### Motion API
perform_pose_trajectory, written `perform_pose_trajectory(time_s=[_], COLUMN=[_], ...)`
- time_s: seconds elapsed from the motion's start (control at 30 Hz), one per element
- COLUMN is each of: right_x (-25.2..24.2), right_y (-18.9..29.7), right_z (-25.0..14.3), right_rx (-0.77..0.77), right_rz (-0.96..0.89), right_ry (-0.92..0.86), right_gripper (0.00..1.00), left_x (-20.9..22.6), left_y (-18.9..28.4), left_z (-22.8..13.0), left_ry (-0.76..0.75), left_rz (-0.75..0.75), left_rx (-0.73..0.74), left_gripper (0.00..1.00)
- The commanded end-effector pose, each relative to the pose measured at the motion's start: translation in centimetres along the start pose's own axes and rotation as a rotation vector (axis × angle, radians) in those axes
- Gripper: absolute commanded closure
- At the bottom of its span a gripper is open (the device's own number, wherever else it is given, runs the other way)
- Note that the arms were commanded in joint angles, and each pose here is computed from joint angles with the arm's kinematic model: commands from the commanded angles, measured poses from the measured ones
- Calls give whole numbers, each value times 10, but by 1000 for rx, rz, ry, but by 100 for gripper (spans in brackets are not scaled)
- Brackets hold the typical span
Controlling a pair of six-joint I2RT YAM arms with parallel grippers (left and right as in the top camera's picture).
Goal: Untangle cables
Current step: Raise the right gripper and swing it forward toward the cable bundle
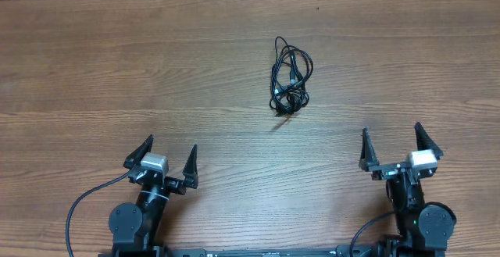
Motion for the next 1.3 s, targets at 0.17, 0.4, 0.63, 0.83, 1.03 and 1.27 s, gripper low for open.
perform_pose_trajectory(time_s=[0.17,0.4,0.63,0.83,1.03,1.27], right_x=[20,30,41,51,65,73], right_y=[7,23,47,48,28,-6], right_z=[54,120,183,227,269,272], right_rx=[-215,-363,-499,-506,-402,-217], right_rz=[143,170,195,238,356,451], right_ry=[-118,-82,-43,-28,-99,-167], right_gripper=[0,0,0,0,0,0], left_x=[1,1,1,1,1,1], left_y=[0,0,0,0,0,0], left_z=[-1,-1,-1,-1,-1,-1], left_ry=[-23,-23,-23,-23,-23,-23], left_rz=[9,9,9,9,9,9], left_rx=[-1,-1,-1,-1,-1,-1], left_gripper=[1,0,0,0,1,0])
Point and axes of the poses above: each gripper's point midway between its finger pads, its own y axis back along the fingers, its own x axis along the line the jaws close on, z = x × y, the point moved 4 cm from there along y, back along the fingers, and after that the axes turned 9 degrees about -y, right-handed, at the moved point
